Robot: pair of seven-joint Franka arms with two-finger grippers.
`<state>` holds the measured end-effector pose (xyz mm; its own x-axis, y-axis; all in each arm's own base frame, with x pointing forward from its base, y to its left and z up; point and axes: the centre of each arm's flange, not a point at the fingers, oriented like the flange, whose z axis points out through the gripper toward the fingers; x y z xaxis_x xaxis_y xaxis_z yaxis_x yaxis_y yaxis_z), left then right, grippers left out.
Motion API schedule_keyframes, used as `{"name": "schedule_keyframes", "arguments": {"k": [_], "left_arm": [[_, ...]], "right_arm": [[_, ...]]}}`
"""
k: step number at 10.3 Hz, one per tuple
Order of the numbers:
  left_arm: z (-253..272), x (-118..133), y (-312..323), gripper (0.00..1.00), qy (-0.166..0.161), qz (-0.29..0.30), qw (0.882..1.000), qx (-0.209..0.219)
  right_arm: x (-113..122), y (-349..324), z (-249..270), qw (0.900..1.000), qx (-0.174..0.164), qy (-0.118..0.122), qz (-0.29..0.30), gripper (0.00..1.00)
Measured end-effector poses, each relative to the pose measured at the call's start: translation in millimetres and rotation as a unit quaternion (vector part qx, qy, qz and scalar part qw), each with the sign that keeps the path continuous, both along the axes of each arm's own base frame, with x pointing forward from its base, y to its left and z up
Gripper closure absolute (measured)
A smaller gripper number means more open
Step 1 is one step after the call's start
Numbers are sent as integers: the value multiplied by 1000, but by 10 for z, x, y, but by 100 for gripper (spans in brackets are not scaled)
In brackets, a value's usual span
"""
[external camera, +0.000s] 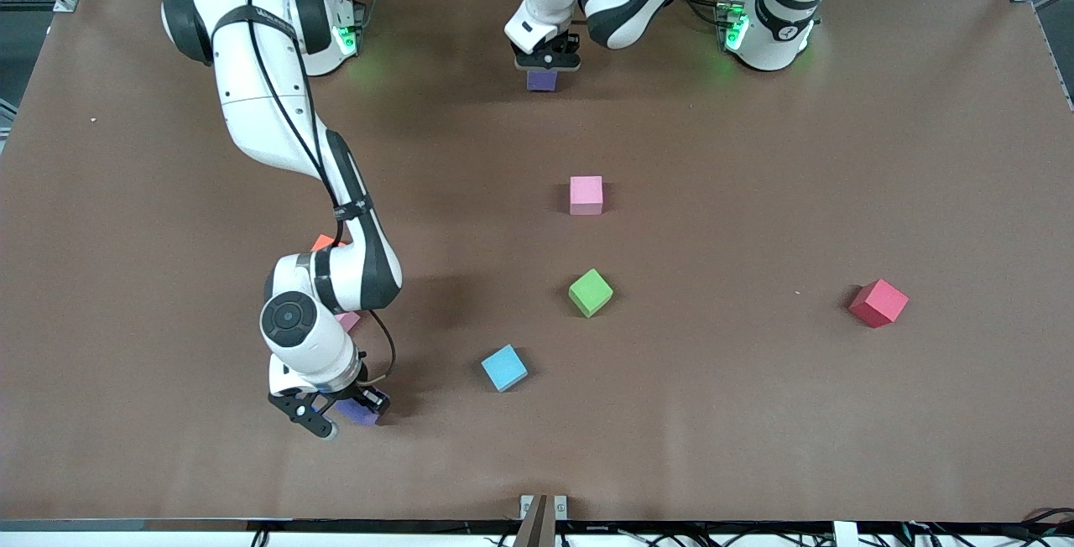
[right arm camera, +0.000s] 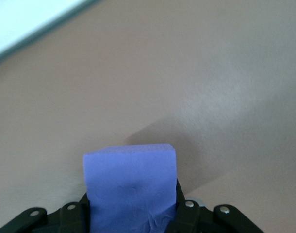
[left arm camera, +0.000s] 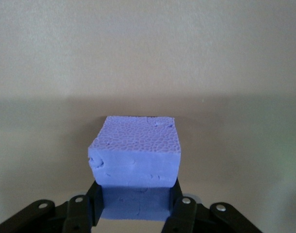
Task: Arrange blocks into number 1
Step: 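Place the purple cube with the left gripper while the right gripper grasps purple, then carry the purple cube with the right gripper while the left gripper grasps pink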
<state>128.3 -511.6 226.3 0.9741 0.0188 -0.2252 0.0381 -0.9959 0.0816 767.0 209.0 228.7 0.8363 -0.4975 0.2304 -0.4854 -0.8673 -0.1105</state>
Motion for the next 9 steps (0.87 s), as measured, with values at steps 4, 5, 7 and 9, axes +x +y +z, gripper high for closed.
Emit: {"name": "schedule_keyframes", "arguments": {"k": [4,5,7,9], "left_arm": [[51,47,-132,0,3,1,1000,-4],[164,138,-199,0,1,3,1000,0],[609,632,-282,0,-17,33,999,1],[986,1390,-79,0,-45,78,996,-13]], "right_arm": [[-334,-200,595,997,2,27,73,41],[-510,-229,687,995,7,40,90,41],[-975,-40,818,990,24,65,122,41],[-1583,303,910,984,42,80,155,41]]}}
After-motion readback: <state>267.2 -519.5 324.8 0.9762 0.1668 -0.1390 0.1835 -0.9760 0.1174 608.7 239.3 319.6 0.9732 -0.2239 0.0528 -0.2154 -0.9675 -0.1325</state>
